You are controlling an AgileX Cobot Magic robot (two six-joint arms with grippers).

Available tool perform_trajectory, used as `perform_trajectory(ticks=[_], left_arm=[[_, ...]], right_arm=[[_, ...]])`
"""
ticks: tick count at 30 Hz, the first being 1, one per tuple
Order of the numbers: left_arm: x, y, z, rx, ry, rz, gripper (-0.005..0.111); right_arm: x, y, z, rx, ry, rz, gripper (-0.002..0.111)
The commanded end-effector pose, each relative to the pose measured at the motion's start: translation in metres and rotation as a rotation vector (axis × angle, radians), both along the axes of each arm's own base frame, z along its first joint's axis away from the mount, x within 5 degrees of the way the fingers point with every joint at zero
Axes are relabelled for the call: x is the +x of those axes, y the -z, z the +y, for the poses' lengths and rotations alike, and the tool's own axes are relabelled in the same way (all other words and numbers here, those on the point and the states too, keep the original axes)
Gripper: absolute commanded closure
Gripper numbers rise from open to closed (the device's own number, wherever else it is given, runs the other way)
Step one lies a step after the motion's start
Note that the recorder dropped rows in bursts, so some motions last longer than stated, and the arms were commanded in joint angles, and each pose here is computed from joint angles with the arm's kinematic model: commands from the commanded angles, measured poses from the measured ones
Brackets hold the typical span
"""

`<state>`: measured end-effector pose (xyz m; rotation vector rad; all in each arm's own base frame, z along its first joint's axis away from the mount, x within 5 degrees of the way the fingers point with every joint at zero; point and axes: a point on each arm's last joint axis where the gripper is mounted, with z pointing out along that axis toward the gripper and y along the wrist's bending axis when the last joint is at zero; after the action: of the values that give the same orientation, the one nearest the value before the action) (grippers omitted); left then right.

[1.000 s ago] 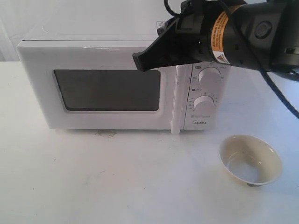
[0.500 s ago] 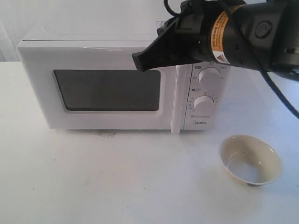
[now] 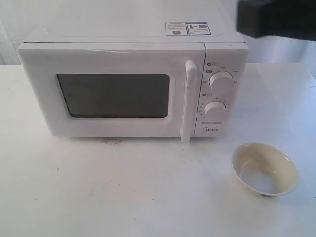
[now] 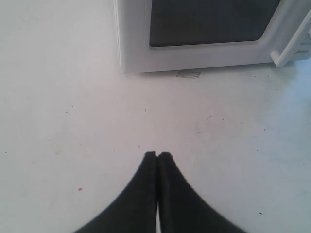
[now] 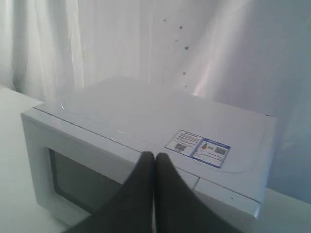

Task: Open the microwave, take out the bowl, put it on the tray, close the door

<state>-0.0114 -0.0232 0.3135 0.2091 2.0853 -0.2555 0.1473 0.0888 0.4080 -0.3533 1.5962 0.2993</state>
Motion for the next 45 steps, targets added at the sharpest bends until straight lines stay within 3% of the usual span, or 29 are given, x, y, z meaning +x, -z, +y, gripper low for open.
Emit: perform_trajectory(ticks=[1, 5, 14, 21, 26, 37, 45], left_arm=[[-0.001, 0.002, -0.001, -0.007, 0.007, 0.001, 0.107], [-0.001, 0.002, -0.001, -0.007, 0.007, 0.001, 0.107], [-0.001, 0.002, -0.001, -0.007, 0.007, 0.001, 0.107], [-0.001, 0.002, -0.001, -0.007, 0.007, 0.001, 0.107], [-0.001, 0.002, -0.001, -0.007, 0.007, 0.001, 0.107], [-0.001, 0.002, -0.001, -0.007, 0.007, 0.001, 0.107], [-0.001, 0.002, -0.001, -0.007, 0.007, 0.001, 0.107]], right_arm=[[-0.033, 0.021, -0.041, 0.037, 0.087, -0.05, 0.108], [-0.073, 0.051, -0.075, 0.085, 0.184, -0.168, 0.108], [-0.135, 0.065, -0.105, 0.193, 0.28, -0.393, 0.108], [-0.13, 0.079, -0.104, 0.18, 0.29, -0.324, 0.108], [-0.125, 0.094, -0.092, 0.085, 0.188, -0.252, 0.108], [-0.12, 0.107, -0.08, 0.094, 0.088, -0.286, 0.108], [-0.107, 0.146, -0.076, 0.085, 0.084, -0.111, 0.108]])
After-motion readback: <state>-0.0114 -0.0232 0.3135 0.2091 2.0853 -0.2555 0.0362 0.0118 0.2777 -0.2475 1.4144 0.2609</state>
